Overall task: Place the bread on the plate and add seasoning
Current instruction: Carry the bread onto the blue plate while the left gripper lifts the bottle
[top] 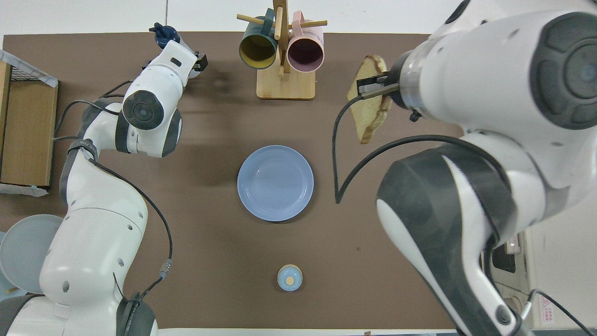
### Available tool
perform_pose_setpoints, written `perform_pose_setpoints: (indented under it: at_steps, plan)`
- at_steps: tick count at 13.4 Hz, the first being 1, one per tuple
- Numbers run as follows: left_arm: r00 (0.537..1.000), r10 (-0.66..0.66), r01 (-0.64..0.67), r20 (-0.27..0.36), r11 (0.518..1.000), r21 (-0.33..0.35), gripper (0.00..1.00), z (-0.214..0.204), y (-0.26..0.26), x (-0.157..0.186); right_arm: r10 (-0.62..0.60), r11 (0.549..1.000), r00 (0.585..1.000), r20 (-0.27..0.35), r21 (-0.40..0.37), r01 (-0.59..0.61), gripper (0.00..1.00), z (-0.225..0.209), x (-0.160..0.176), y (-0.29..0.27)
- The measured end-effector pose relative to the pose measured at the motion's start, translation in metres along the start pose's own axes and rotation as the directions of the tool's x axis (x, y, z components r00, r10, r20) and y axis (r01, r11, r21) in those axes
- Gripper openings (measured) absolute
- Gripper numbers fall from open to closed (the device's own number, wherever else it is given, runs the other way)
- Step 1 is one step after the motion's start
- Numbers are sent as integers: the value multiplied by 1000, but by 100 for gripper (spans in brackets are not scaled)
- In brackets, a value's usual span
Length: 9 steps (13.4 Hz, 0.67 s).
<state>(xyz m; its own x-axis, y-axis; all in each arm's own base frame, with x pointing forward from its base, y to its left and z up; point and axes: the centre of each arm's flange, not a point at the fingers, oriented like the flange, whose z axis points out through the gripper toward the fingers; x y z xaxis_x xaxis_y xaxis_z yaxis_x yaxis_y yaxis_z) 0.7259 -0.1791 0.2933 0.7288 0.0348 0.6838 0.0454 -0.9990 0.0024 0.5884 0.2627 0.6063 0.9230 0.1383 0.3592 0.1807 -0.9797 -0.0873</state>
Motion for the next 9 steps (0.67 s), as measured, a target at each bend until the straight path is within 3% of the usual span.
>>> perform_pose_setpoints:
  at_steps: [1,2,3,4,9]
  plan:
    - [1000,-5,5,-6,1000,0,97,-1,-1,3,33,999,999,-5,29,-32,7,18,-6,-24]
    - [1000,-6,6,-8,1000,-2,87,-1,0,4,72,996,997,-13,46,-72,7,37,-13,-47]
    - [1000,-6,6,-9,1000,-5,68,-2,1,4,105,993,994,-19,64,-104,7,57,-23,-72]
    - [1000,-5,4,-12,1000,-8,58,-2,3,4,129,989,991,-22,80,-127,7,74,-33,-93]
    - [1000,-9,9,-5,1000,-10,56,-2,2,6,189,974,981,-36,135,-183,7,144,-94,-135]
